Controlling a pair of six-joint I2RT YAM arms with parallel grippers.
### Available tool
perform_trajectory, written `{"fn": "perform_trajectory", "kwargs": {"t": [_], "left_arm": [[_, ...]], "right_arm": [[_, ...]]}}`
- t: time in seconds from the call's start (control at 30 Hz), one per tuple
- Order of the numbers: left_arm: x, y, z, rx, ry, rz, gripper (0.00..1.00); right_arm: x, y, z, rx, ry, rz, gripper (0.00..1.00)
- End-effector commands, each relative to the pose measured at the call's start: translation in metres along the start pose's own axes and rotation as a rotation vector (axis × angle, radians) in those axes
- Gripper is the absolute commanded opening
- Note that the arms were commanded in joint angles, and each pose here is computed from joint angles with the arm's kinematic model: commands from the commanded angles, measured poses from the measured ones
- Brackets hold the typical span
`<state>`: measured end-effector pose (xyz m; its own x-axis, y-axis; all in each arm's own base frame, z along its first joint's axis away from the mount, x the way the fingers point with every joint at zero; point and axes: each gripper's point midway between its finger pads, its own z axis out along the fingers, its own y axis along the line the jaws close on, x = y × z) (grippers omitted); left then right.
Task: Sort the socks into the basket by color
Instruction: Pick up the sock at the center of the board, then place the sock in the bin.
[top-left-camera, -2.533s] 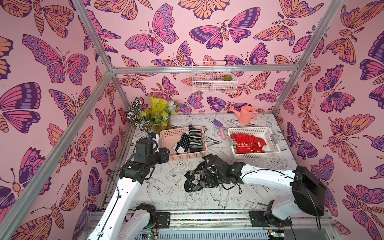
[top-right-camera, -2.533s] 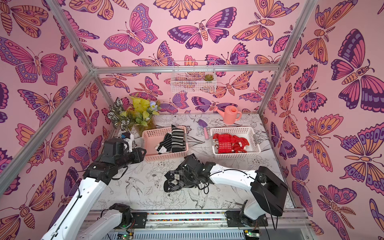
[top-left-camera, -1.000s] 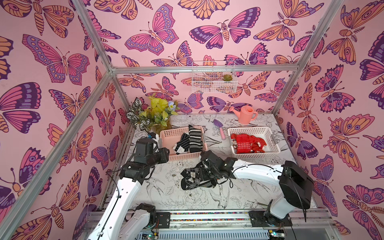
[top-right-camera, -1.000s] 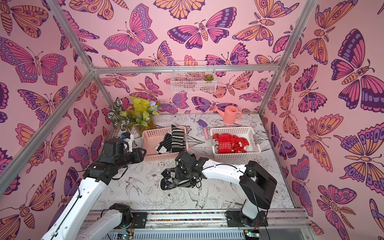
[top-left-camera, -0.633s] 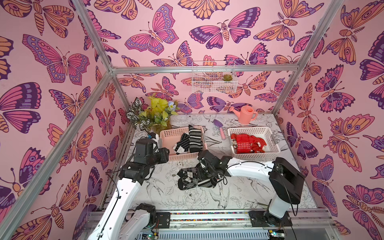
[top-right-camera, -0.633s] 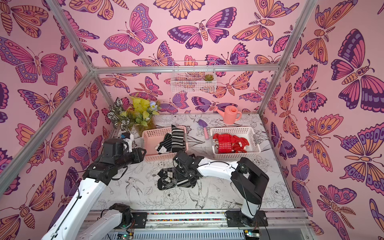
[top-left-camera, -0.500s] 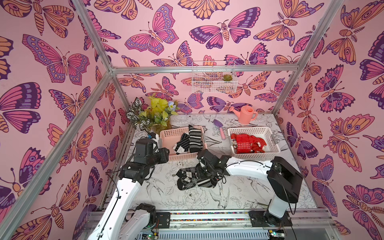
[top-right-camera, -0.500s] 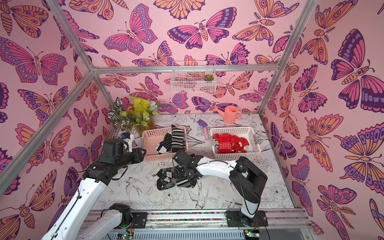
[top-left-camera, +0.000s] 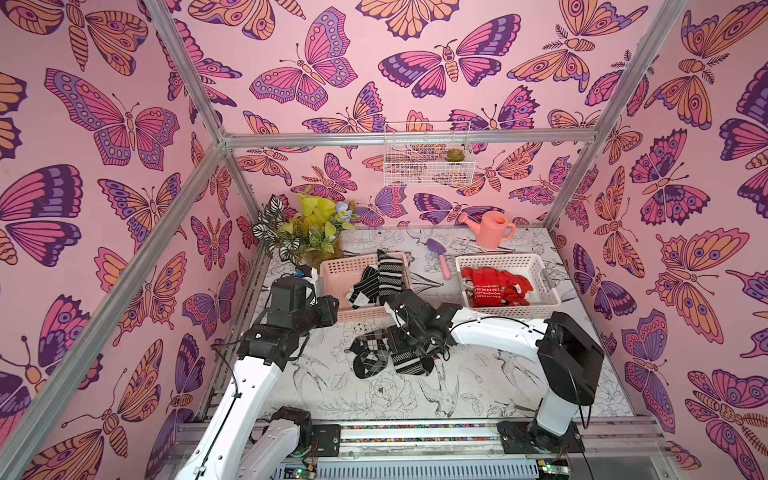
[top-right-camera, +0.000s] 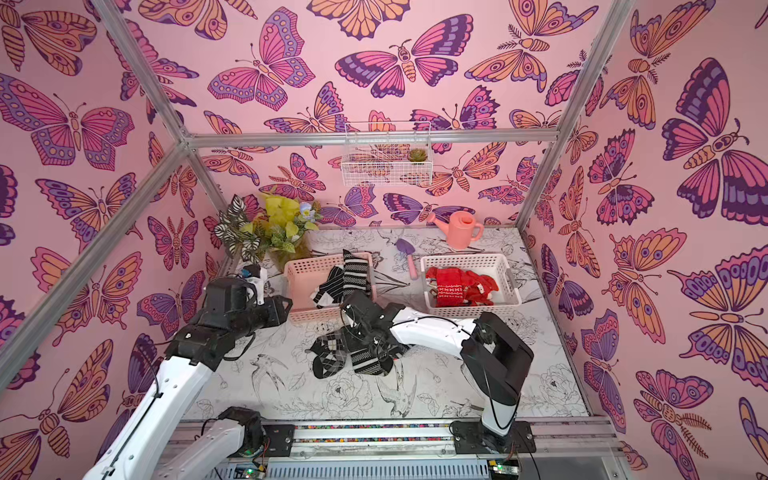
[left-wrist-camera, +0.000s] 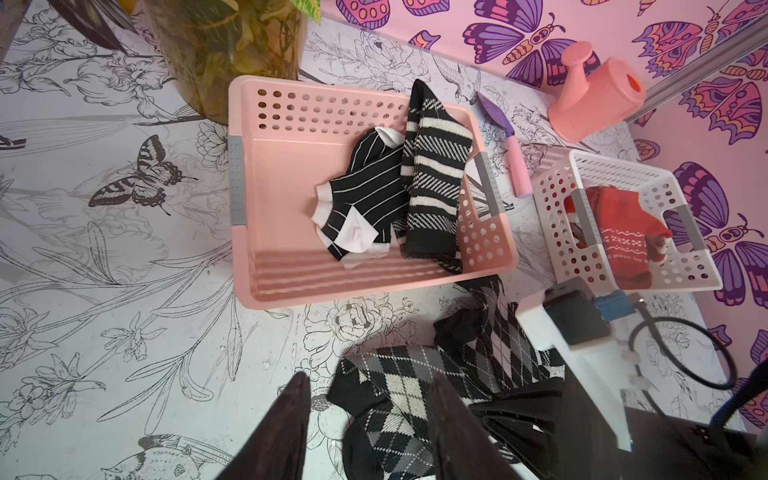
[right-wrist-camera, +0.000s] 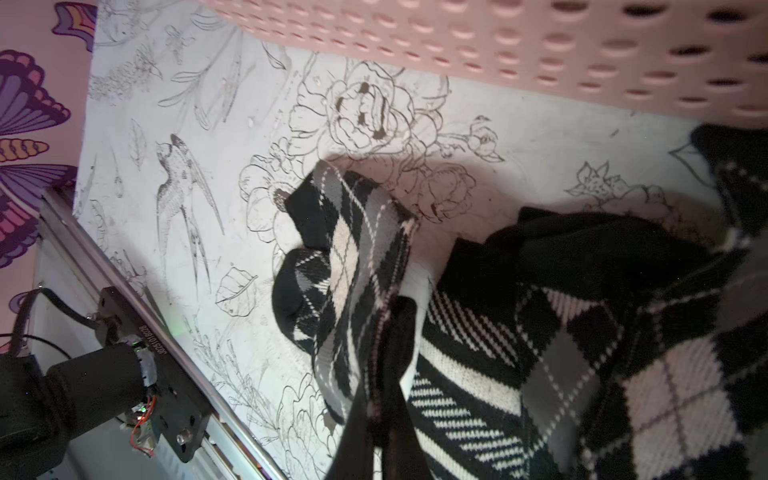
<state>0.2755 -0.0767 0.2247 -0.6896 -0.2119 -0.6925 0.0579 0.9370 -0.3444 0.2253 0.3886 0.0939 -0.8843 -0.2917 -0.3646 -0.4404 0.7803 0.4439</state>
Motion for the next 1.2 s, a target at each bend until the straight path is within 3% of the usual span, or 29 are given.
{"fn": "perform_trajectory", "kwargs": {"t": [0.0,0.4,0.77,1.17], "left_arm": [[0.008,0.004,0.000,-0.012,0.016,0.015,0.49],[0.008,0.004,0.000,-0.014,0.016,0.014,0.49],[0.009,0.004,0.001,-0.012,0.020,0.014,0.49],[0.010,0.004,0.001,-0.011,0.024,0.013,0.49]], "right_arm": [[-0.011,0.015,-0.020,-0.035,-0.004,-0.062,0.00],[-0.047,0.040,-0.052,-0.086,-0.037,-0.152,0.00],[-0.108,0.053,-0.088,-0.149,-0.159,-0.179,0.00],[-0.175,0.049,-0.089,-0.203,-0.231,-0.152,0.00]]}}
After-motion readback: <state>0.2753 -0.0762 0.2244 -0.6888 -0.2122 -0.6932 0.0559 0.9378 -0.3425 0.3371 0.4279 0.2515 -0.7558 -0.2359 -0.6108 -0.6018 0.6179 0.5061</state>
